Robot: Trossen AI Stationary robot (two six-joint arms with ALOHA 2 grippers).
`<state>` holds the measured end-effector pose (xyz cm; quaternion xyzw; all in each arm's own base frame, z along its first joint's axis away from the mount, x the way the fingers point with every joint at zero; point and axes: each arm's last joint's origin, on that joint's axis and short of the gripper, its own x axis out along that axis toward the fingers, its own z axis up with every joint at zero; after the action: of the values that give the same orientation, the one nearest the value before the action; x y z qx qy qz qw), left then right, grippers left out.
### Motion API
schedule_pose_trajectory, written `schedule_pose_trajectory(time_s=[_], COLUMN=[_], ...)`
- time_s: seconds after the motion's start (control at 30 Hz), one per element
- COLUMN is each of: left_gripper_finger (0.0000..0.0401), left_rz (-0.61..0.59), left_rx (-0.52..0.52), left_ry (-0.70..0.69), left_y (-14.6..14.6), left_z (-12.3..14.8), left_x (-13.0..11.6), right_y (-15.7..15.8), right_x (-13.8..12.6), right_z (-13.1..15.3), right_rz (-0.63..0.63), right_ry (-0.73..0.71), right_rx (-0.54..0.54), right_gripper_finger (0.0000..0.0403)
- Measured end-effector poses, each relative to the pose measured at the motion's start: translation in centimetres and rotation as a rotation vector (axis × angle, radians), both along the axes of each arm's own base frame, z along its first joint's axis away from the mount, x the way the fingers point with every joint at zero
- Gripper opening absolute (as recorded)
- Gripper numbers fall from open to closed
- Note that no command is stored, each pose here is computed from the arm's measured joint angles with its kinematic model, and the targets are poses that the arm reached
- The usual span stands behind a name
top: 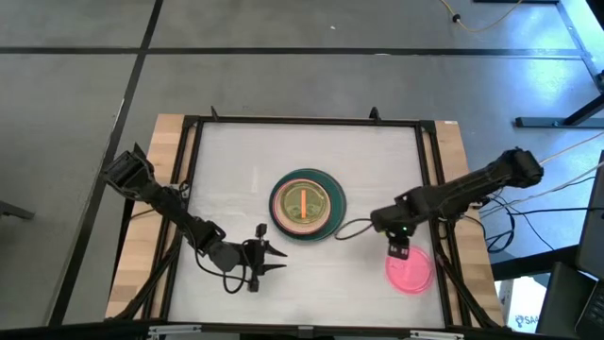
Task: Stack plastic plates
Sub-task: Stack the light pink plate on top of the orange plate
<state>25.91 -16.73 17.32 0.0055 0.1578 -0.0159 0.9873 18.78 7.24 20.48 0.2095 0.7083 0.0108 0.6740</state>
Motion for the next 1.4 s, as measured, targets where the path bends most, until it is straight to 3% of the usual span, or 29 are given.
schedule_pose_trajectory(time_s=[0.23, 0.67, 1.17, 1.4], left_gripper_finger=[0.0114, 0.0114, 0.0114, 0.0114], left_rz=[0.021, 0.019, 0.021, 0.021], left_rx=[0.0, 0.003, 0.006, 0.009], left_ry=[-0.001, 0.005, 0.015, 0.023], left_y=[0.4, 0.4, 0.4, 0.4], left_z=[0.0, -0.1, -0.2, -0.2], left_x=[0.3, 0.2, 0.2, 0.1], right_y=[0.0, -0.1, 0.3, 0.7], right_x=[-3.0, -3.4, -2.9, -2.1], right_z=[-4.2, -6.3, -7.0, -6.7], right_rz=[-0.002, -0.034, -0.002, 0.012], right_ry=[0.085, 0.042, 0.03, -0.033], right_rx=[0.008, 0.03, 0.103, 0.142], right_gripper_finger=[0.0156, 0.015, 0.0009, 0.0002])
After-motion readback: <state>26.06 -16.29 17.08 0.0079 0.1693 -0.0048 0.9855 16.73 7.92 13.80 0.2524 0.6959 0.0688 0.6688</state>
